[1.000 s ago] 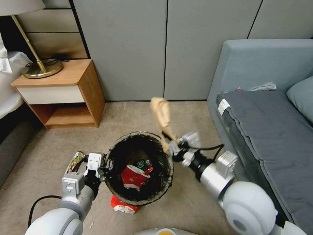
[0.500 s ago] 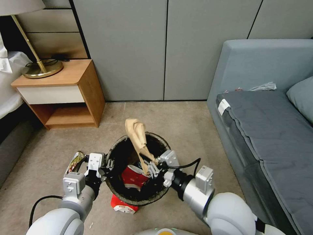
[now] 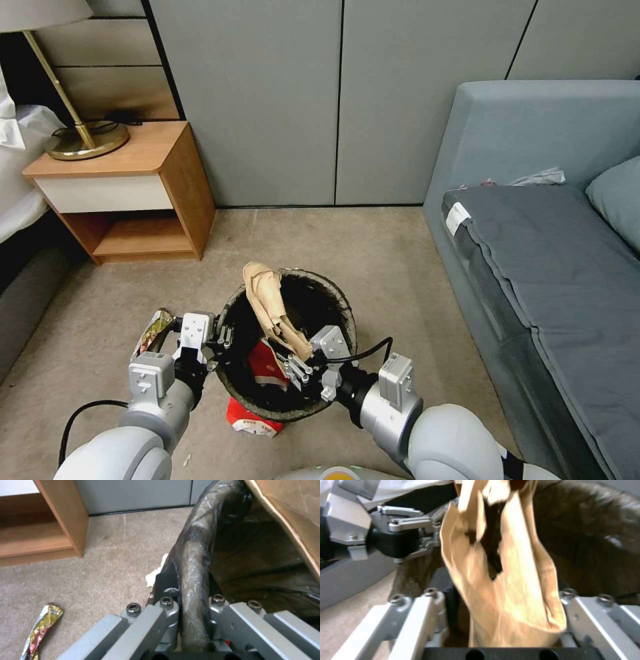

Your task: Pick up the trash bin, then pick up the garbage from the floor and place it into the trash bin.

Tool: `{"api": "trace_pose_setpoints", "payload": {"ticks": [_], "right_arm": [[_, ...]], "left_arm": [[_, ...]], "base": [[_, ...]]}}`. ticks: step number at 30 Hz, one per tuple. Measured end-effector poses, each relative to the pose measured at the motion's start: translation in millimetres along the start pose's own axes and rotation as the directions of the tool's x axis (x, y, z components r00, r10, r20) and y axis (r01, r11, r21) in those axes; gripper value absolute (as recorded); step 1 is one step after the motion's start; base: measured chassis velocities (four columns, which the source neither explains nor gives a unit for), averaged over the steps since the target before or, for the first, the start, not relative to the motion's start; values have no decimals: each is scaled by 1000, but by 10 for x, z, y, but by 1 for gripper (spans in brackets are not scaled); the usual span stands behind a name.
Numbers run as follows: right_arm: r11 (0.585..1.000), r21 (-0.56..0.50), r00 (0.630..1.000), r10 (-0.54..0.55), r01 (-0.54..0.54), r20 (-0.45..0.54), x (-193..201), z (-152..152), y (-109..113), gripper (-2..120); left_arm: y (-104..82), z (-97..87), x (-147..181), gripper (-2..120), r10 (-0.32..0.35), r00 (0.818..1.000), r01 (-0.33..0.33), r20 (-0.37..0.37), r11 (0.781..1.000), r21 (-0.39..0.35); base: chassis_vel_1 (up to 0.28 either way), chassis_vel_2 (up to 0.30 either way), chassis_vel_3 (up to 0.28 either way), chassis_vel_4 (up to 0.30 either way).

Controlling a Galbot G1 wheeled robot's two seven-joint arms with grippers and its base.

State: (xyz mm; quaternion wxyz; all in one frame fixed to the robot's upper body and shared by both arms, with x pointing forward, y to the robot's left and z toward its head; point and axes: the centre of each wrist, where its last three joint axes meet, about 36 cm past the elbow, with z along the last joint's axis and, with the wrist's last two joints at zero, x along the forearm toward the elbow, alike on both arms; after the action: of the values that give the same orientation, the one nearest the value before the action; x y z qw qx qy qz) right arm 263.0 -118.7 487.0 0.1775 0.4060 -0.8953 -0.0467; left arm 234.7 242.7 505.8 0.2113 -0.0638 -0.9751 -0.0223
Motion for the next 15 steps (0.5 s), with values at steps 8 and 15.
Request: {"api": "trace_pose_setpoints", "payload": {"ticks": [8,15], "right_arm": [[1000,21,1000,19,-19,20,83,-59,-30,72],[999,23,999,31,-32,44,105,-114,-55,97]], "left_arm": [[3,-8,1,1,2,1000,-2,3,1000,-3],[1,-17,6,1,6,1000,-6,6,1000,-7]], "base": [[0,0,0,0],[0,0,0,0]]}}
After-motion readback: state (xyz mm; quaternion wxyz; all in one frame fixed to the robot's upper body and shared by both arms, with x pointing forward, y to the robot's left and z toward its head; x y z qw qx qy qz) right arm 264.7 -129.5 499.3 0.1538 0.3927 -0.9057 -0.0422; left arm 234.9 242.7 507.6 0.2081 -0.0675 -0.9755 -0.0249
